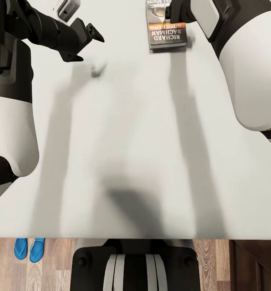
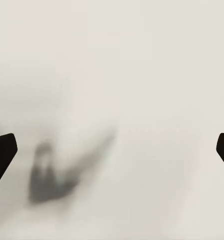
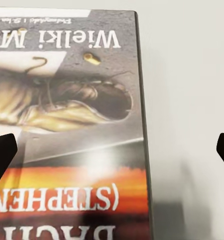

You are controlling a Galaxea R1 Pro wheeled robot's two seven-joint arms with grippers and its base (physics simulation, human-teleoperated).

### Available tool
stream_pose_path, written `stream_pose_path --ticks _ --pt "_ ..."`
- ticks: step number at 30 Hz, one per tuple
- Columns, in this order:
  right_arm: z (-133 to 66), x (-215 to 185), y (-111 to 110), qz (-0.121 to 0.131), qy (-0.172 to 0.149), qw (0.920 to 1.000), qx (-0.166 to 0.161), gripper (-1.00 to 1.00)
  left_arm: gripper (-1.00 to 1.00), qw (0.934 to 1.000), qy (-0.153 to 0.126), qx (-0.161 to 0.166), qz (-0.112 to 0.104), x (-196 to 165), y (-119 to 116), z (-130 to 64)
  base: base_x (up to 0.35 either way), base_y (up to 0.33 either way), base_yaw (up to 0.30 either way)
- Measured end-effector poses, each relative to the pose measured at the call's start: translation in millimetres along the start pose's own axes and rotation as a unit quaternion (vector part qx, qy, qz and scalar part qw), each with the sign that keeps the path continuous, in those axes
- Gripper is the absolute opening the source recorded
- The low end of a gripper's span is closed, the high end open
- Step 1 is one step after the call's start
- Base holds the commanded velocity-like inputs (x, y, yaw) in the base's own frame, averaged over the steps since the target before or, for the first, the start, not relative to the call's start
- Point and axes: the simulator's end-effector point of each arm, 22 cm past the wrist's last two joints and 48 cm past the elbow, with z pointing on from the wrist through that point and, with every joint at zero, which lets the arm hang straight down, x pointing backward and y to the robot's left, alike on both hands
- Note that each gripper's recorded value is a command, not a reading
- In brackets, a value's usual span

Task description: In the bedroom, move the book from the bed onto either nightstand, and place the two sandals side by side next to the bed.

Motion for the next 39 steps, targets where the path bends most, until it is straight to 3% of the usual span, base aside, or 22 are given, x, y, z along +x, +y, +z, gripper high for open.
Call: stream_pose_path --ticks 19,39 --pt "2.3 9 1 -0.004 0.014 0.9999 -0.003 1.0 1.0 1.0 0.001 0.0 -0.001 1 1 0.8 0.0 0.0 0.0" --pt "2.7 12 13 -0.003 0.018 0.9994 -0.031 1.0 1.0 1.0 0.002 -0.001 -0.001 2 2 1.5 -0.018 -0.002 0.0"
